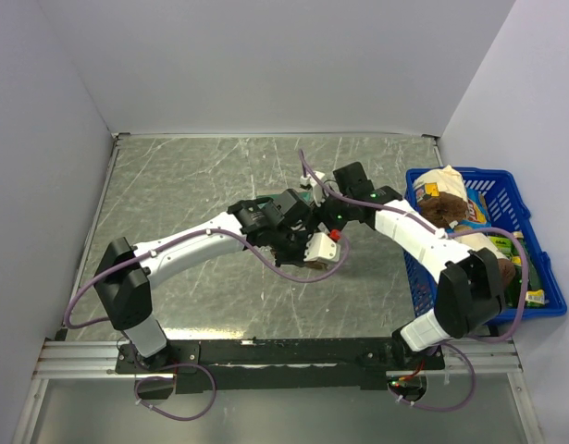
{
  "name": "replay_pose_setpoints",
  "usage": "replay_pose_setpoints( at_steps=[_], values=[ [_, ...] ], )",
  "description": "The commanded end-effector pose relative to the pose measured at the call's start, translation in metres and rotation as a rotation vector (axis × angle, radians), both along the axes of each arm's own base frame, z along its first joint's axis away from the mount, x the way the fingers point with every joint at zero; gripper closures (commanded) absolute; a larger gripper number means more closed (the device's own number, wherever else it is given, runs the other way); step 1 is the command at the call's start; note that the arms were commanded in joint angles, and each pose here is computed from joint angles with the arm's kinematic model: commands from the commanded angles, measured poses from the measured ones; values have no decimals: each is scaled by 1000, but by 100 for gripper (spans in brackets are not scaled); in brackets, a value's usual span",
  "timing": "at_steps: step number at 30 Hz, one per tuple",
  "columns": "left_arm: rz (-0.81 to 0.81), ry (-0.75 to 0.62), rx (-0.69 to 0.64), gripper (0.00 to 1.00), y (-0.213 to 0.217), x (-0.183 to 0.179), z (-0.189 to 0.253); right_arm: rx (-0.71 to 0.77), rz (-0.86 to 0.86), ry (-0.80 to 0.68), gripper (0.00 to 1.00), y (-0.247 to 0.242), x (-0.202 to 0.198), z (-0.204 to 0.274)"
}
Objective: Organize the sunglasses
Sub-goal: Close the right temple of the sunglasses at the center of the board.
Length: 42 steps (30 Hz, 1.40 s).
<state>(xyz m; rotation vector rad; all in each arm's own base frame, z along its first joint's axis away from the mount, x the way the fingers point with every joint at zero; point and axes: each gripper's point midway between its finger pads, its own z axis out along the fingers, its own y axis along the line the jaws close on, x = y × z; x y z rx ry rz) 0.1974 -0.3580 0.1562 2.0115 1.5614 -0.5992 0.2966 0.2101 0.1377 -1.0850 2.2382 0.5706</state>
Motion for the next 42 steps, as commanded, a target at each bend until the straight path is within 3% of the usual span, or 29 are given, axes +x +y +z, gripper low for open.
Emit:
replay_pose_setpoints(
  at_steps=[1,11,21,27,42],
  values=[
    [-5,-23,-48,96,-13,3,17,50,104,25,10,21,-11,4],
    [-6,-26,-47,96,-13,2,16,157,281,135,13,45,-49,11],
    [-10,-26,-45,96,-12,0,15,230,370,142,13,50,-68,27],
    [-19,-23,-41,96,-11,-4,16,139,249,26,11,35,-37,30],
    [-98,24,19,96,-13,-40,-6,206,11,-119,0,-18,4,69]
  ],
)
